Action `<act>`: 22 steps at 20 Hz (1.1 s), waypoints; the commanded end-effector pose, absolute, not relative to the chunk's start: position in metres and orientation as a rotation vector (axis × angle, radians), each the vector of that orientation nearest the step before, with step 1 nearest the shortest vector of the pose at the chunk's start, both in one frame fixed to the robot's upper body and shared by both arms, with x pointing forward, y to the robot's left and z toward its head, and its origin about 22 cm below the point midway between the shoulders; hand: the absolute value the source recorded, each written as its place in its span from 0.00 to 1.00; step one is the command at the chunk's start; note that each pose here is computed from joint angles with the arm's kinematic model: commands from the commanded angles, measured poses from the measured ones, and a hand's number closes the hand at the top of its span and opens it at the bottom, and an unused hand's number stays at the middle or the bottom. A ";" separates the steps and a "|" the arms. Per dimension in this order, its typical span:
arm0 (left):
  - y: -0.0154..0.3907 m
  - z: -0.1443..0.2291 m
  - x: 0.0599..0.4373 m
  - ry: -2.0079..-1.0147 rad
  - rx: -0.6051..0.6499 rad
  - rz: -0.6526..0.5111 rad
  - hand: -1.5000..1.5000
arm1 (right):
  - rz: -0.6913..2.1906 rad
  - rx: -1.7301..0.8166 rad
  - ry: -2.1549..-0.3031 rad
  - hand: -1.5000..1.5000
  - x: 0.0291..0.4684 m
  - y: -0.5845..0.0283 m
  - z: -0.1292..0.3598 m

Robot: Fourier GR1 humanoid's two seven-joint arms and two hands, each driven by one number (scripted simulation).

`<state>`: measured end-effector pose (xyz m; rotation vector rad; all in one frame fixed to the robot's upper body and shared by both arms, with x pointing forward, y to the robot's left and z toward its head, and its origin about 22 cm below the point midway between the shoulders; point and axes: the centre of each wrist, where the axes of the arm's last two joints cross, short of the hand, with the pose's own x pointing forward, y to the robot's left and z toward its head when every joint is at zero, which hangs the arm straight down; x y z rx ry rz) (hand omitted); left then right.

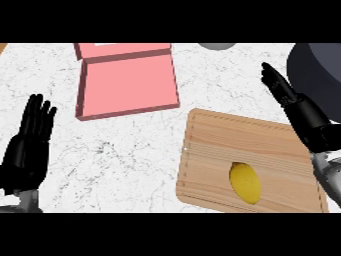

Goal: Pick the lemon from the cutting board and place it in the pot

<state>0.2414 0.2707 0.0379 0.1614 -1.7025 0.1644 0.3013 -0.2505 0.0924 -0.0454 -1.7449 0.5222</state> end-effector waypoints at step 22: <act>0.241 -0.023 0.248 -1.278 -0.013 -0.251 0.50 | 0.452 -0.382 -1.803 0.00 0.142 -0.219 0.118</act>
